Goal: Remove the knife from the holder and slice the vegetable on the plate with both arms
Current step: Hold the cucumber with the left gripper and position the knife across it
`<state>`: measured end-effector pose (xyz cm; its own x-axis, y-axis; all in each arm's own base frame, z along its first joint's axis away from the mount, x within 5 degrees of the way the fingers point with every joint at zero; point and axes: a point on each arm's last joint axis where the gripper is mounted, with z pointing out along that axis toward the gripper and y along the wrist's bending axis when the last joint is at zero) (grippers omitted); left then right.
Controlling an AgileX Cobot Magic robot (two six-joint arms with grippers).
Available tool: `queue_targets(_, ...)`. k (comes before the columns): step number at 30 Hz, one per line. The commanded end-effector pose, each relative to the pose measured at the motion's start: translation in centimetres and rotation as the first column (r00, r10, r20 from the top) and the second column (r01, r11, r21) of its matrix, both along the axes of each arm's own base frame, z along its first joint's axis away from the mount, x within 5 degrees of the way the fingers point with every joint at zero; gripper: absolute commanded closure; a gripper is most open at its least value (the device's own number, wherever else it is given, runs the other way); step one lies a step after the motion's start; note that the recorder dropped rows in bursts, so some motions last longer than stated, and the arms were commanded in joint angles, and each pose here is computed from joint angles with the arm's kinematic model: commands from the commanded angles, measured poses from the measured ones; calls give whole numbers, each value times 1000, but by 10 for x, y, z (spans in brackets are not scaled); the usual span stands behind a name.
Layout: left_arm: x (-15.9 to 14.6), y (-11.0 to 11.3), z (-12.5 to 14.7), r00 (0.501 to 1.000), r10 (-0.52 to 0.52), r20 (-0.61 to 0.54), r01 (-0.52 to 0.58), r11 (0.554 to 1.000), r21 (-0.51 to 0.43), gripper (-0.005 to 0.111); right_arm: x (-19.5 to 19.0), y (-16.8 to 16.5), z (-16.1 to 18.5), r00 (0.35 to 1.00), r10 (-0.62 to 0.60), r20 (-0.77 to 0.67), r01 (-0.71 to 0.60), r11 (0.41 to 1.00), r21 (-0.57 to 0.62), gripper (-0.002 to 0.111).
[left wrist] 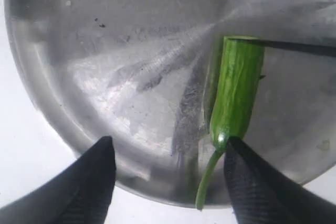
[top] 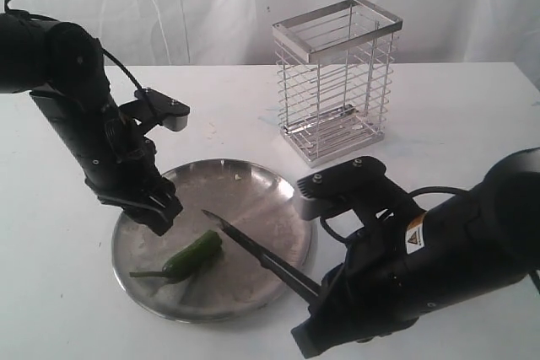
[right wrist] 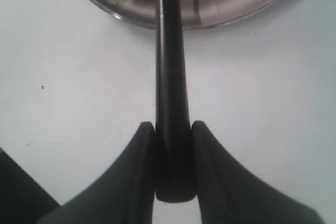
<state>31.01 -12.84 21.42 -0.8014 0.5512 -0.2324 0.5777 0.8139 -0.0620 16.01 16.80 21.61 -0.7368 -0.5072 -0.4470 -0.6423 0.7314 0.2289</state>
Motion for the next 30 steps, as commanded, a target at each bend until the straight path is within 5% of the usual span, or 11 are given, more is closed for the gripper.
queue_targets(1,-1,0,3,1000,24,5,-24,1000,-8,43,6,7,-7,1000,-8,9,8,1000,11,107)
queue_targets(30,3,-2,5,997,49,54,-47,998,-47,44,15,19,-29,999,-27,-19,27,1000,6,107)
